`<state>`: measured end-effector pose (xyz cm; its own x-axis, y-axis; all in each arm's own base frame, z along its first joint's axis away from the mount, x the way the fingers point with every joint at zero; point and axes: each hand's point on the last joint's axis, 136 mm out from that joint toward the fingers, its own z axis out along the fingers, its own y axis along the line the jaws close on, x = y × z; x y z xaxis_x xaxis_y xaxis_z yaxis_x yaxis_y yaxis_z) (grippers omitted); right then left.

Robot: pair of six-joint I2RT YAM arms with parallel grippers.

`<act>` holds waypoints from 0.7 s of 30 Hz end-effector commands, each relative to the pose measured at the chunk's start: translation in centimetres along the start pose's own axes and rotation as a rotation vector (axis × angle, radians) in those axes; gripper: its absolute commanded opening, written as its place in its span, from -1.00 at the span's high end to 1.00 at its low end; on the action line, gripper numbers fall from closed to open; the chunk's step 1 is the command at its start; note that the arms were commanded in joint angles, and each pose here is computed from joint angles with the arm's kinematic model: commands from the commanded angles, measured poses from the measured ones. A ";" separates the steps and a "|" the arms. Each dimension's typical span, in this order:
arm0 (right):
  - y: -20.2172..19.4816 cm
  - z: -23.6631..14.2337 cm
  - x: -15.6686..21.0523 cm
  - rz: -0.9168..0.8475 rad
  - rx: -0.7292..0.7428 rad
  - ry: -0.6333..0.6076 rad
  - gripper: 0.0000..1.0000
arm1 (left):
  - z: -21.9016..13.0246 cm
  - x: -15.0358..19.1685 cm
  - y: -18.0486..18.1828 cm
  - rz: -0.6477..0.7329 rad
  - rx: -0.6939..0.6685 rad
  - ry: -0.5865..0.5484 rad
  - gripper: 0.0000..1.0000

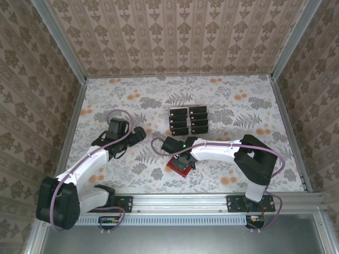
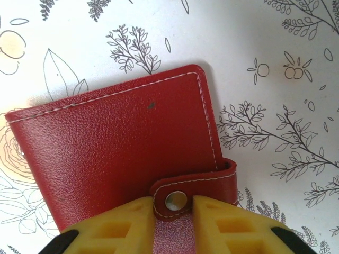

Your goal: Put the credit cards into the card holder

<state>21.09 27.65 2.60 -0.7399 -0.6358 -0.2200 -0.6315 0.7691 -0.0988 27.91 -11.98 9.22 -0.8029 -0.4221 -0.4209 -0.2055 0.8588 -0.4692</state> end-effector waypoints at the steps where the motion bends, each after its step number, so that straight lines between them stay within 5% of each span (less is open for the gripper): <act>1: -0.1 0.3 0.1 0.002 -0.005 0.022 0.64 | -0.1 -0.1 -0.7 -0.013 0.025 0.005 -1.00; 7: -0.8 -0.6 -0.5 0.055 -0.009 -0.004 1.00 | -0.5 -0.1 -1.3 -0.011 0.047 0.008 -1.00; 21: -0.5 -4.7 -3.9 0.325 -0.163 -0.173 1.00 | -0.3 3.2 -5.8 0.004 0.211 0.029 -1.00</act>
<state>23.19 28.89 7.19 -0.8423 -0.4010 -0.3603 -0.4588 0.8841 0.0886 26.35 -17.05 10.57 -0.8292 -0.3772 -0.4125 -0.0884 0.8172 -0.5696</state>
